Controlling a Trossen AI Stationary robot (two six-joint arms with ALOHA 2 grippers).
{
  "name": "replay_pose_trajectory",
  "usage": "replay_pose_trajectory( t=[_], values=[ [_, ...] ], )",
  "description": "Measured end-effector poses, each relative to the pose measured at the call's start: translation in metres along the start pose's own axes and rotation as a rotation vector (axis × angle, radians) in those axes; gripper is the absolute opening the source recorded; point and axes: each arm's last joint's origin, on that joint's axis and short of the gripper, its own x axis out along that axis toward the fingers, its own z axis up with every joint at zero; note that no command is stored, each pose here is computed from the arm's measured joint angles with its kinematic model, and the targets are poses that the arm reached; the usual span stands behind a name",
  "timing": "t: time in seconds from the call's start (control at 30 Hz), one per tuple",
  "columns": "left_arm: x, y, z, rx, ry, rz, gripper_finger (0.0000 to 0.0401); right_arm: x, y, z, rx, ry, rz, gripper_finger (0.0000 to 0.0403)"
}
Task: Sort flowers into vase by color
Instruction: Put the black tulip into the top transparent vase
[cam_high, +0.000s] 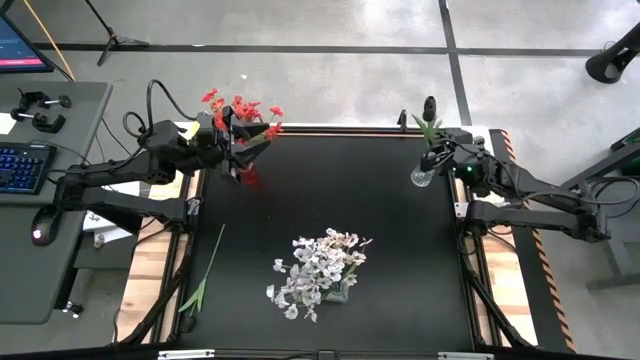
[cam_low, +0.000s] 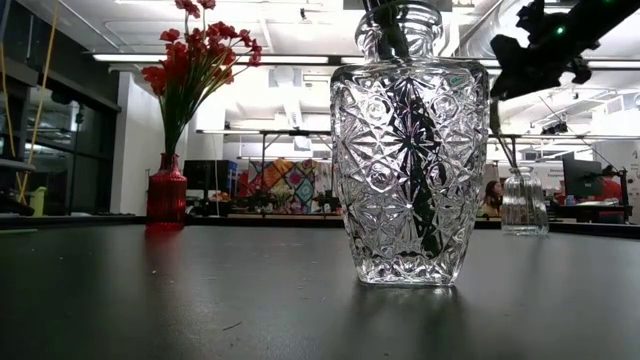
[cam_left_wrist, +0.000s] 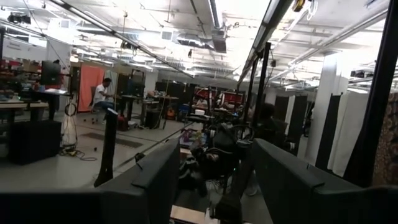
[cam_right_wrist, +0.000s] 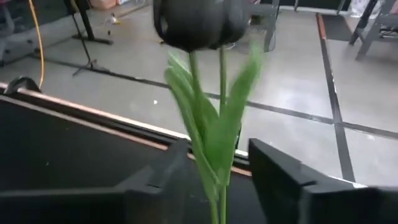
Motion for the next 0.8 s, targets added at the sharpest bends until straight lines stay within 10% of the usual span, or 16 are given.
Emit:
replay_pose_trajectory(
  t=[0.33,0.6,0.8],
  values=[
    [0.001,-0.001,-0.001,-0.074,0.153,-0.012,0.0188,-0.023,-0.009,0.032,-0.017,0.043,0.093,0.0251],
    [-0.018,-0.027,-0.06,-0.09,1.254,-0.131,0.0188,-0.037,-0.014,0.056,0.022,-0.023,0.122,0.0252],
    [-0.062,-0.061,-0.108,0.272,1.894,-0.325,0.0188,-0.035,-0.013,0.053,0.015,-0.008,0.118,0.0252]
  ],
)
